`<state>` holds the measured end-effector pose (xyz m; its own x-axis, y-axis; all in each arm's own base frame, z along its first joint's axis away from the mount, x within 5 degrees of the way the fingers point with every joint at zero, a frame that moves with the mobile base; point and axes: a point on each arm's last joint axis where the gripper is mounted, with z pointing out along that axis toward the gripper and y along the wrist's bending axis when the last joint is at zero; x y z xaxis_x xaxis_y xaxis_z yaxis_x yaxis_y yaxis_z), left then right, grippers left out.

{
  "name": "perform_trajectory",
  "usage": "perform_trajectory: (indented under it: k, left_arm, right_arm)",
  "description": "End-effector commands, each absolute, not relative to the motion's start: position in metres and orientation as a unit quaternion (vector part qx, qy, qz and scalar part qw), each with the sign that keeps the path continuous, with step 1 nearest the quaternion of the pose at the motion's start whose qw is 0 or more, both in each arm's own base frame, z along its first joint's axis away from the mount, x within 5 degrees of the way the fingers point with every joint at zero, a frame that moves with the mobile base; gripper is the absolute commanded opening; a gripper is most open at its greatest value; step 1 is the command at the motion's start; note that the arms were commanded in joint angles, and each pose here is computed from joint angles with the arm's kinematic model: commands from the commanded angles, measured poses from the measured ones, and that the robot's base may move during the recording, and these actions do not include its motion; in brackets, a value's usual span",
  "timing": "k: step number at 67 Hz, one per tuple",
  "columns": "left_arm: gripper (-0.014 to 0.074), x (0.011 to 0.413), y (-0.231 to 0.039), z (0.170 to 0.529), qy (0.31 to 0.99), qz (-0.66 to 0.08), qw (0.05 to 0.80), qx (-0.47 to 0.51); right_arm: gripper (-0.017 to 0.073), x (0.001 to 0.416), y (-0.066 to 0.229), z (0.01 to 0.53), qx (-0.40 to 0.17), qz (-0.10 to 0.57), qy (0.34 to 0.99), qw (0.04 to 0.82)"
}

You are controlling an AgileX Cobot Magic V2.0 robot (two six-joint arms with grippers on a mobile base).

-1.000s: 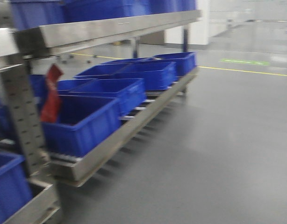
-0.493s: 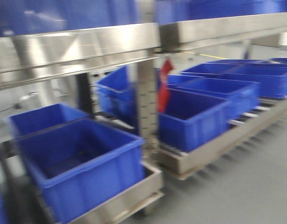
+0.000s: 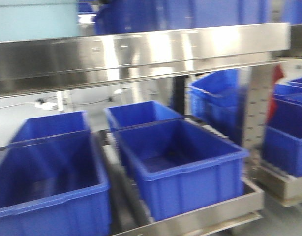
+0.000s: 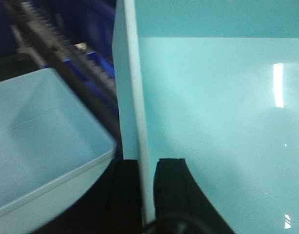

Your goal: Move two blue bins to right shelf middle

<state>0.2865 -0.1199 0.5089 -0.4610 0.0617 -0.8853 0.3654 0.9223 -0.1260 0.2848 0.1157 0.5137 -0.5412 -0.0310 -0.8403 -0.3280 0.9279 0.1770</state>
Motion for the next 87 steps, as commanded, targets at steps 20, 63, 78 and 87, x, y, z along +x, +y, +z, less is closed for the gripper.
perform_trajectory:
  k: [20, 63, 78, 87]
  left_arm:
    - [-0.0111, 0.283, -0.1198, 0.5183, 0.826, -0.16, 0.526, 0.128]
    - [-0.0111, 0.283, -0.1198, 0.5183, 0.826, -0.16, 0.526, 0.128]
    - [-0.0111, 0.283, -0.1198, 0.5183, 0.826, -0.16, 0.526, 0.128]
    - [-0.0111, 0.283, -0.1198, 0.5183, 0.826, -0.16, 0.526, 0.128]
  right_arm:
    - [-0.0153, 0.2803, 0.1129, 0.5251, -0.11, 0.162, 0.843, 0.501]
    - [-0.0153, 0.2803, 0.1129, 0.5251, -0.11, 0.162, 0.843, 0.501]
    - [-0.0153, 0.2803, 0.1129, 0.5251, -0.11, 0.162, 0.843, 0.501]
    - [-0.0153, 0.2803, 0.1129, 0.5251, -0.11, 0.162, 0.843, 0.501]
